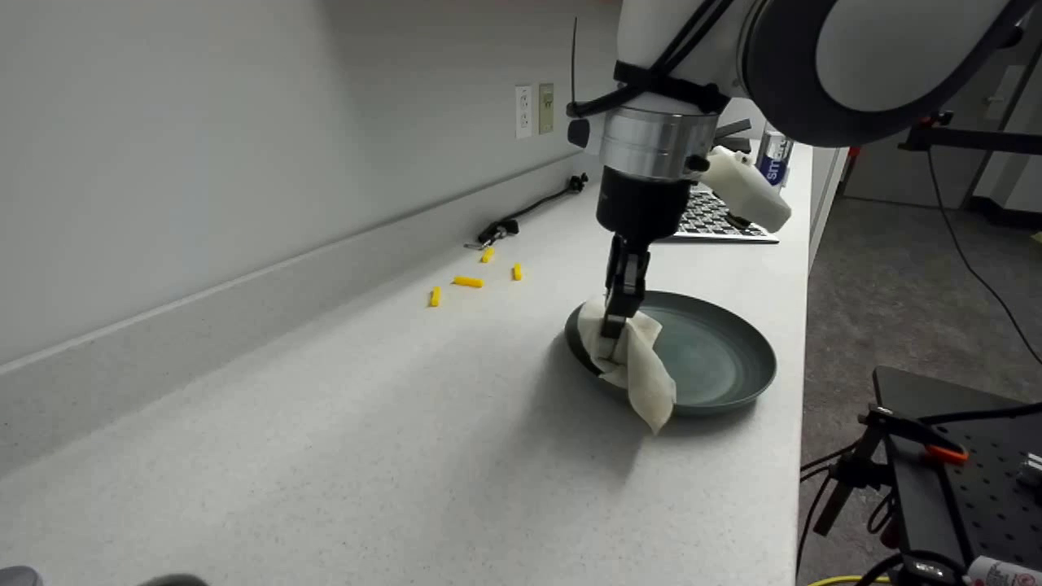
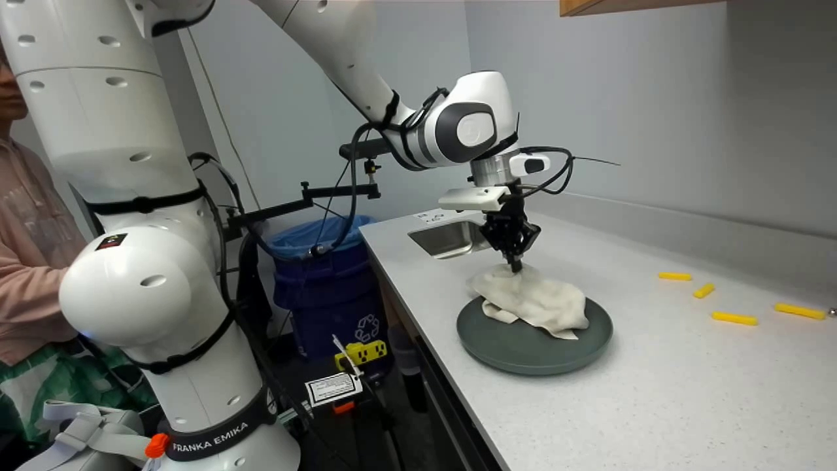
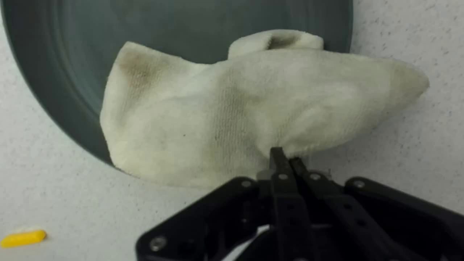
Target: Take the cloth and wipe the plate
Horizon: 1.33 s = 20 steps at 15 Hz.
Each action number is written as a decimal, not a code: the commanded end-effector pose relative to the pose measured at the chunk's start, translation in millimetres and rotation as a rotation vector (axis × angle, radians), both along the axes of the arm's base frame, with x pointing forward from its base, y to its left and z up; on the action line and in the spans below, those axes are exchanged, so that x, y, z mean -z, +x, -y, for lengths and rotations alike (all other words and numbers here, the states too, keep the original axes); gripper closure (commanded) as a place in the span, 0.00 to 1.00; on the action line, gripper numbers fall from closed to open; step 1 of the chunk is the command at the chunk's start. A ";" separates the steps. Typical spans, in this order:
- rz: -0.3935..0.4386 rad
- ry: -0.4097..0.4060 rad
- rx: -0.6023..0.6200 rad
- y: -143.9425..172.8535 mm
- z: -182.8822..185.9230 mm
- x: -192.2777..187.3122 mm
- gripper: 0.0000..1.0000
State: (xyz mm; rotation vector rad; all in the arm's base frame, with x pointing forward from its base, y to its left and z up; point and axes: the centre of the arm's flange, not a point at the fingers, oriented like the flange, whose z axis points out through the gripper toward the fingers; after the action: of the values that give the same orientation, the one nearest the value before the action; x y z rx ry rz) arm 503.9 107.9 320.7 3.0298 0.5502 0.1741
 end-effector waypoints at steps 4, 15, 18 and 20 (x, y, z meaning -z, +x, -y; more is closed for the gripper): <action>0.152 -0.179 -0.018 17.8 38.6 -16.7 0.99; 0.058 -0.408 0.123 -30.1 143.0 -30.8 0.99; -0.017 -0.418 0.104 -50.6 137.6 -22.9 0.99; -0.059 -0.402 0.077 -58.6 126.0 -16.3 0.99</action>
State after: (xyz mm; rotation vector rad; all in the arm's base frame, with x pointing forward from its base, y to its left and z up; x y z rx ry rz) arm 468.0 -31.5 334.2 2.6567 0.3594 0.0309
